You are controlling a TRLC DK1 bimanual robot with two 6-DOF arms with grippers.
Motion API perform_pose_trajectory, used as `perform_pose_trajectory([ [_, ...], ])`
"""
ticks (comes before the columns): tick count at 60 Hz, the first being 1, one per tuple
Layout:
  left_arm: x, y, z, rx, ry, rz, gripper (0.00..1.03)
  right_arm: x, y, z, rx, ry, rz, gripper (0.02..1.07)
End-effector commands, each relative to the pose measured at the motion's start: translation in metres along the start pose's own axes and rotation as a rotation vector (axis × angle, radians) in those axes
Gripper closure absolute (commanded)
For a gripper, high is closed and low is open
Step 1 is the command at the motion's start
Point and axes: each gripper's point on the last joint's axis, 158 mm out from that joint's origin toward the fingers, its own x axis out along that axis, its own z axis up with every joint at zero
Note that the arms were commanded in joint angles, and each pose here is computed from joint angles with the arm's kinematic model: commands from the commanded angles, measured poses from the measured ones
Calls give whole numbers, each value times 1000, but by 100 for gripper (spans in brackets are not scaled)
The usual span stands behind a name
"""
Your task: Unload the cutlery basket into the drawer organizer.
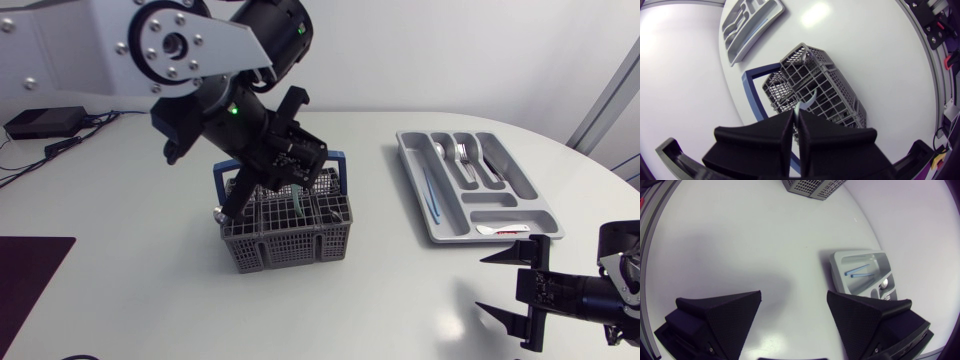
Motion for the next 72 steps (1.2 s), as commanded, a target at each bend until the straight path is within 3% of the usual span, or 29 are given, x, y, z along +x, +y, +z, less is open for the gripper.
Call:
perform_pose_trajectory([
  [1,-11,-4,-3,-24,-11,22,100,0,10,8,14,-18,6,12],
  [22,-49,3,-3,-84,-52,117,100,-12,4,31,0,-34,-80,11],
  [28,-66,17,-1,-157,-91,182,100,-18,-2,41,5,-43,-124,11],
  [43,-97,45,21,-511,-254,206,100,-44,-22,86,77,-143,-266,9],
  [54,-73,73,35,-809,-306,152,100,-68,-33,125,180,-238,-347,9],
  [72,-33,89,57,-1082,-319,39,100,-77,-47,169,308,-298,-351,13],
])
